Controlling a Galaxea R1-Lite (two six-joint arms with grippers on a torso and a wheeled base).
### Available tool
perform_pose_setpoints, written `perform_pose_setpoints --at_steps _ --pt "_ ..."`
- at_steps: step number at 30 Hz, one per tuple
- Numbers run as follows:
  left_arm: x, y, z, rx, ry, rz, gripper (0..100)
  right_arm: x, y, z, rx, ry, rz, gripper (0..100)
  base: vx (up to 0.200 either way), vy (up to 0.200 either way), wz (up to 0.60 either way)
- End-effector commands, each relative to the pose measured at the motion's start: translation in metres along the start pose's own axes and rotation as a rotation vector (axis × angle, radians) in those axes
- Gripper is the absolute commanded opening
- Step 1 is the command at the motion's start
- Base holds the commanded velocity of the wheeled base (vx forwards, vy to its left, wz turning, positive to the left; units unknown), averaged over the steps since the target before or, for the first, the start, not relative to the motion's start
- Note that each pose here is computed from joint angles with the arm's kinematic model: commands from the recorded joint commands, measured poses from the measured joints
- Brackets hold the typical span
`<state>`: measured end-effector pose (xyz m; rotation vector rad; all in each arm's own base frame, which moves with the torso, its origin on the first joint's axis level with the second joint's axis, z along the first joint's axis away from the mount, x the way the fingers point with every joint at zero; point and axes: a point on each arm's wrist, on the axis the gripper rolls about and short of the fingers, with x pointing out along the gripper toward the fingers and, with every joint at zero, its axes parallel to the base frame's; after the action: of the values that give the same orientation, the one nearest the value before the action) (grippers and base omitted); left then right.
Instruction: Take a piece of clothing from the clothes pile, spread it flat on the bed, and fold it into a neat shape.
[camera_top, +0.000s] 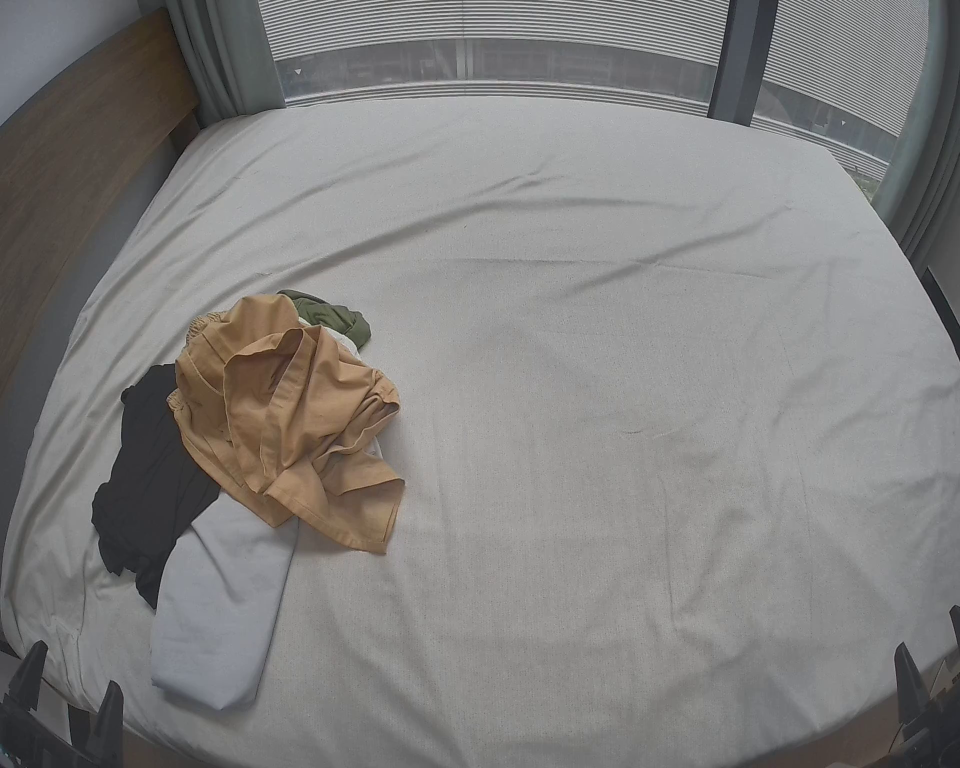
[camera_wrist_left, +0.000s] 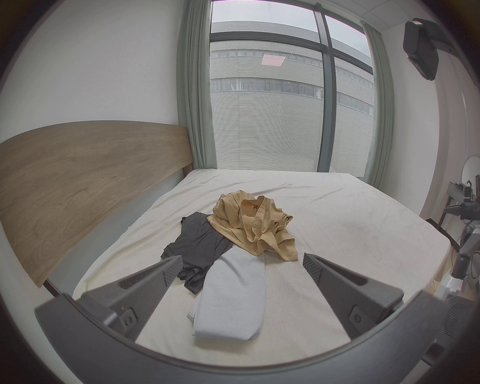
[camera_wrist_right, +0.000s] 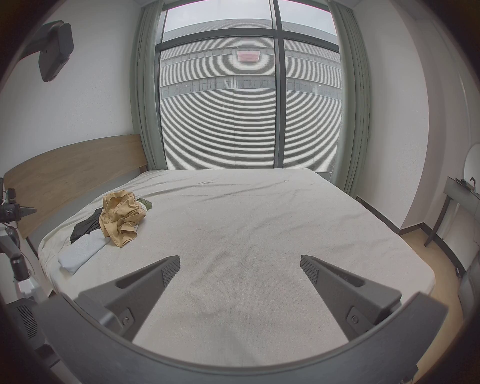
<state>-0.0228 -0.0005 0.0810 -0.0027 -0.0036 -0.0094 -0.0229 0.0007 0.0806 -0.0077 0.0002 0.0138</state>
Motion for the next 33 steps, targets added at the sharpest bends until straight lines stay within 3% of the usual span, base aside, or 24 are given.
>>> perform_pose_setpoints --at_steps 1,26,28,31,33 --pt "0.0 0.0 -0.005 0.001 0.001 -0.001 100 0.001 0.0 -0.005 0.0 0.012 0.002 100 0.0 0.0 0.0" --pt "0.0 0.0 -0.005 -0.005 0.001 -0.001 100 0.001 0.0 -0.005 -0.012 0.009 0.0 100 0.0 0.0 0.0" --pt "0.0 0.0 -0.005 -0.005 0.001 -0.001 100 0.001 0.0 -0.004 -0.012 -0.003 -0.002 100 0.0 0.0 0.0" --pt "0.0 0.0 -0.005 -0.005 0.001 -0.003 100 -0.004 0.0 0.029 -0.028 -0.167 -0.011 100 0.0 0.0 0.0" --pt "0.0 0.0 -0.005 -0.005 0.001 -0.001 100 -0.003 0.0 0.038 -0.033 -0.163 -0.011 100 0.0 0.0 0.0"
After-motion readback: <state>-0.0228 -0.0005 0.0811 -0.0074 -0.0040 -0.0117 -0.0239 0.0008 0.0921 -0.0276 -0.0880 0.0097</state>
